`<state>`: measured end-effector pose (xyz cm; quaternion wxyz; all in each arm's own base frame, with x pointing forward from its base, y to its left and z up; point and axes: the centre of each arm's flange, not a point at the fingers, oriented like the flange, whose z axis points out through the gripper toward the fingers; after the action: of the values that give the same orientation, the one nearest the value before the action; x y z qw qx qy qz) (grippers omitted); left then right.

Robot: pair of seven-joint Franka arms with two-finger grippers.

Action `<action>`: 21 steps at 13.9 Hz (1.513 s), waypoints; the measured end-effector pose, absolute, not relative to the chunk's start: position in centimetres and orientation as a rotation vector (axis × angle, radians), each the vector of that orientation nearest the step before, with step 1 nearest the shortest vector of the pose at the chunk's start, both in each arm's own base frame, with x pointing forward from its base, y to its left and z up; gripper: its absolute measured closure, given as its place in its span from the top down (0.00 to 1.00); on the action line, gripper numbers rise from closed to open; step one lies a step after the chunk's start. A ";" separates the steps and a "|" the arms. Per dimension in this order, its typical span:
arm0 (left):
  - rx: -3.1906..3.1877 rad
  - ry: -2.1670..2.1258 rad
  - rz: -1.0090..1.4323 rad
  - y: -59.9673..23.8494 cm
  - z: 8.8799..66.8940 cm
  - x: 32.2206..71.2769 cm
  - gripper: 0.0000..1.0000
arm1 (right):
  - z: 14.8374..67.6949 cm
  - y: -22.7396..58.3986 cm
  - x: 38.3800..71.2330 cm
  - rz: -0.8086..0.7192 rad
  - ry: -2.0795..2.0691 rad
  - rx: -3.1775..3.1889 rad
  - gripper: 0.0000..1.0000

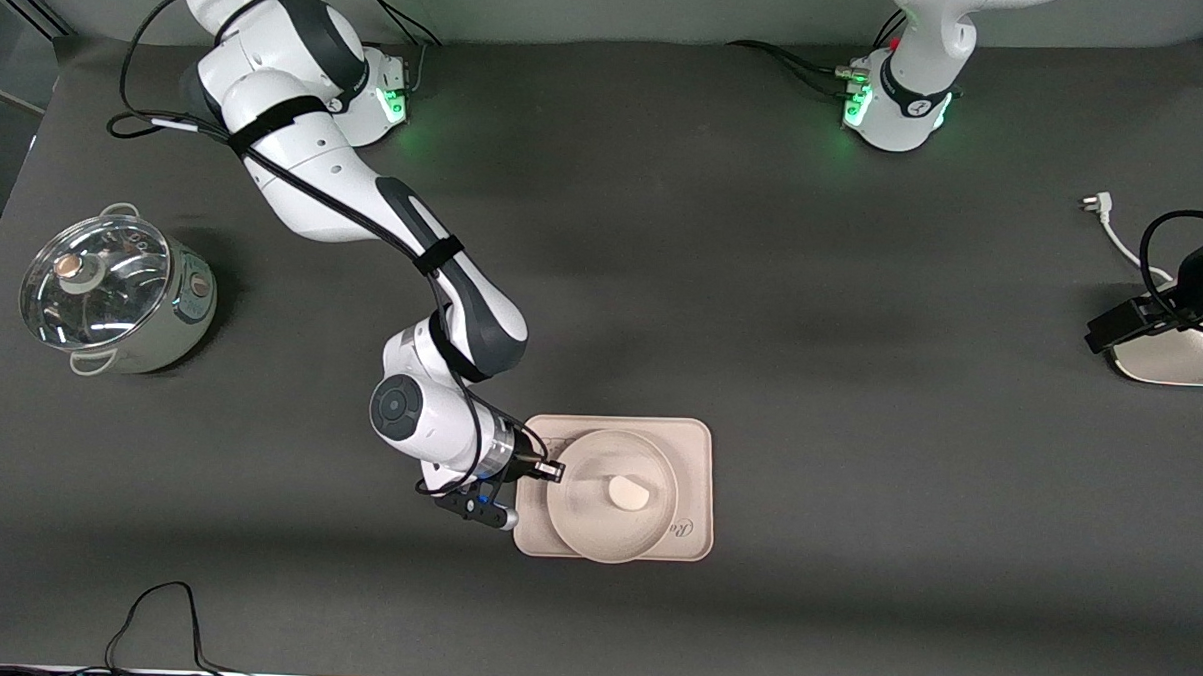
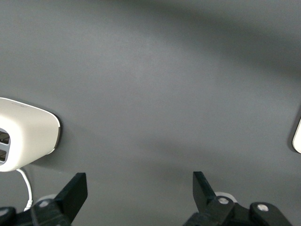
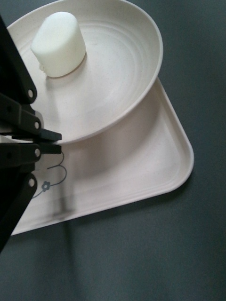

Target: Place bun in plate and plate on tray

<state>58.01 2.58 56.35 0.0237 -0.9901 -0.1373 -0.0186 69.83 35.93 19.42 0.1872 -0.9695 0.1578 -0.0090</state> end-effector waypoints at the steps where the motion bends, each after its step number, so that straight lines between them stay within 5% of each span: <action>1: -3.064 -0.425 -0.057 2.6 56.4 58.0 1.00 | 19.1 35.9 69.9 -0.030 0.447 -2.727 0.04; 4: -3.064 -0.425 -0.057 2.6 56.3 58.0 1.00 | 19.0 35.9 70.0 -0.045 0.447 -2.724 0.15; 8: -3.064 -0.424 -0.054 2.6 56.2 58.1 1.00 | 22.0 36.4 70.8 -0.136 0.365 -2.760 0.56; 12: -3.064 -0.424 -0.052 2.5 56.1 58.1 1.00 | 31.7 34.7 70.9 -0.101 0.286 -2.852 0.96; 17: -3.064 -0.423 -0.053 2.5 56.2 58.1 1.00 | 42.0 24.1 69.1 0.016 -0.007 -3.079 1.00; 21: -3.065 -0.423 -0.055 2.5 56.2 58.1 0.99 | 48.2 15.9 61.8 0.048 -0.072 -3.117 1.00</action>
<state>58.11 2.51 56.22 0.0237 -0.9902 -0.1367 -0.0176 61.81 15.94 48.15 0.0118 -0.9995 -0.0229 0.0155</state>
